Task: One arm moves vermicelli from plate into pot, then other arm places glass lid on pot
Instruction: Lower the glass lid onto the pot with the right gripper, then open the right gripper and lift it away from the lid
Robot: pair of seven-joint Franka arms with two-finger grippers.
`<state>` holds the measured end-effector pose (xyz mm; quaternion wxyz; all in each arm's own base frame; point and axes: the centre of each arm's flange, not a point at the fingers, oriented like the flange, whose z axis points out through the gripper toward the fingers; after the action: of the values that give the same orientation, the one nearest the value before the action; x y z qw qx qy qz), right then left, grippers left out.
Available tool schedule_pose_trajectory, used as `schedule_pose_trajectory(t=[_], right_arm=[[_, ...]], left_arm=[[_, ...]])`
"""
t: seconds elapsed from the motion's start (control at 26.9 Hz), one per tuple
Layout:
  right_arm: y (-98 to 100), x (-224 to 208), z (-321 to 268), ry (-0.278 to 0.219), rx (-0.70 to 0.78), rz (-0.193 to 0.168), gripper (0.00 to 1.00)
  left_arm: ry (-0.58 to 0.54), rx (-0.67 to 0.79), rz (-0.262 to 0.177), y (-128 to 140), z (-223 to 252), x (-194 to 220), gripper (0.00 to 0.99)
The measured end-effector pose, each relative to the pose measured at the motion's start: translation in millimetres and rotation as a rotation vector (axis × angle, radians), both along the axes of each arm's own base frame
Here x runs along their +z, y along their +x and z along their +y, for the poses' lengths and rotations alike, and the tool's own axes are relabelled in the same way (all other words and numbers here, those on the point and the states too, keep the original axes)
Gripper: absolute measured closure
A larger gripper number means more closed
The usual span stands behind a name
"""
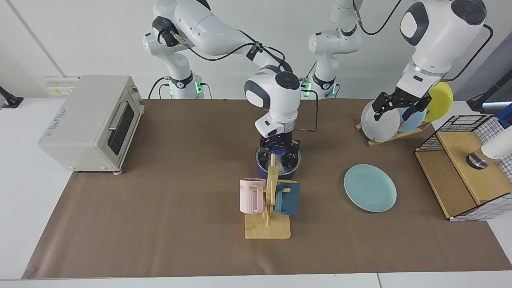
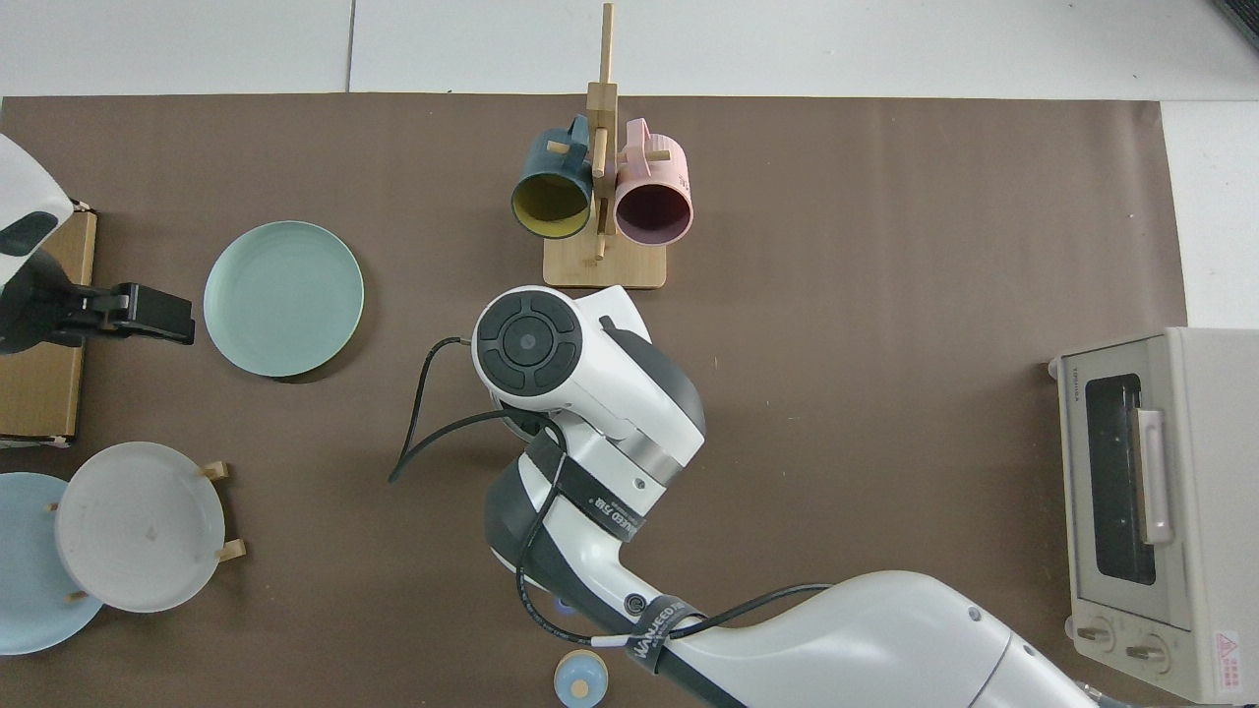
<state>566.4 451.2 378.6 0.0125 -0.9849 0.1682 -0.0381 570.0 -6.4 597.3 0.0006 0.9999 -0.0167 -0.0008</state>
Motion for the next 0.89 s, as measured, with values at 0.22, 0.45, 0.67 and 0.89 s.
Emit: schedule_pose_trajectory(t=[0.22, 0.45, 0.67, 0.89], right_arm=[[-0.1, -0.3, -0.2, -0.002, -0.001, 0.002, 0.44], [0.1, 8.2, -1.5, -0.019, -0.009, 0.019, 0.11], [-2.9, 29.1, -1.8, -0.041, -0.013, 0.053, 0.00], [-0.5, 55.5, -9.6, -0.032, -0.025, 0.065, 0.00]], left_arm=[[0.000, 0.004, 0.000, 0.0, 2.0, 0.0, 0.000], [0.000, 0.003, 0.000, 0.0, 2.0, 0.0, 0.000], [0.000, 0.004, 0.000, 0.0, 2.0, 0.0, 0.000], [0.000, 0.003, 0.000, 0.0, 2.0, 0.0, 0.000]])
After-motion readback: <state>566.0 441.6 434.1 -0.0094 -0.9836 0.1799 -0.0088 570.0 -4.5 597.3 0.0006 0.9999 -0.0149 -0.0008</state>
